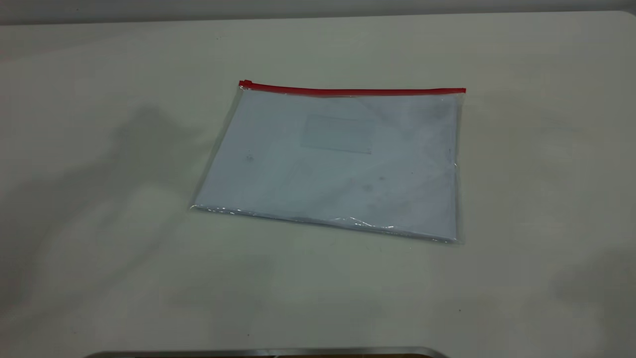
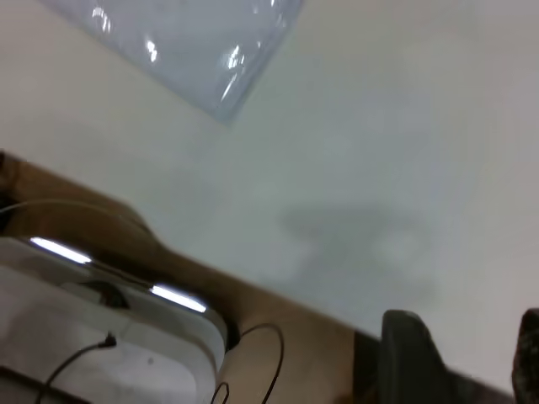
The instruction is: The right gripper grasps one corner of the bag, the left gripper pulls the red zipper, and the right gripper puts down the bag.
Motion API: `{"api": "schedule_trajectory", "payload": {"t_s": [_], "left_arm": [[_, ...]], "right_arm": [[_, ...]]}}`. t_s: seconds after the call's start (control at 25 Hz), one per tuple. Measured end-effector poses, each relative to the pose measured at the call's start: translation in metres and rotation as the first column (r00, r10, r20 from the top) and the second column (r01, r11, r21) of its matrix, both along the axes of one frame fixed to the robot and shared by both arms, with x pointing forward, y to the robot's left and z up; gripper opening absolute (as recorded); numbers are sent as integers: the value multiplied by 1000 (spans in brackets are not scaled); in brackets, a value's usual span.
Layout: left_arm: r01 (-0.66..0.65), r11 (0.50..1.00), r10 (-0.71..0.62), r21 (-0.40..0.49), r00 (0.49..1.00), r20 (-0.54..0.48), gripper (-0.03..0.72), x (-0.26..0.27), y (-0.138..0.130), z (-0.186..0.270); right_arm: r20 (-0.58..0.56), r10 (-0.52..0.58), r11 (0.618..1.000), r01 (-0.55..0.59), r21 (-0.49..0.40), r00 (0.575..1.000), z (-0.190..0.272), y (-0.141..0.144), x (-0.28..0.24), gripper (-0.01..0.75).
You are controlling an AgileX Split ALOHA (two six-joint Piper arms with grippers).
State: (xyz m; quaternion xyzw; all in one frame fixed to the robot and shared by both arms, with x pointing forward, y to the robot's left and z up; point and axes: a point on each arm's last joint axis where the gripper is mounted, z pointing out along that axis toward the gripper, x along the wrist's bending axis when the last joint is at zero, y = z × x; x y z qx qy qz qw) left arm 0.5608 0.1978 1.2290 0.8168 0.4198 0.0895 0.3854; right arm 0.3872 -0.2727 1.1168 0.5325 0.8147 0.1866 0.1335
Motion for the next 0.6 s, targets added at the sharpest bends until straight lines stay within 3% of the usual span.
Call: {"api": "schedule_trajectory", "payload": {"t_s": [0.28,0.6], "left_arm": [[-152,982,153,111,988,-1,318,-58,-3,11],[-185,957,238,224,941,-239,318,-125,3,-63]], "right_arm": [[50,-78,997,76,32,996,-40,-8,-68,334],[94,-158,987,157,20,983,-78,-16,-96,334]]}}
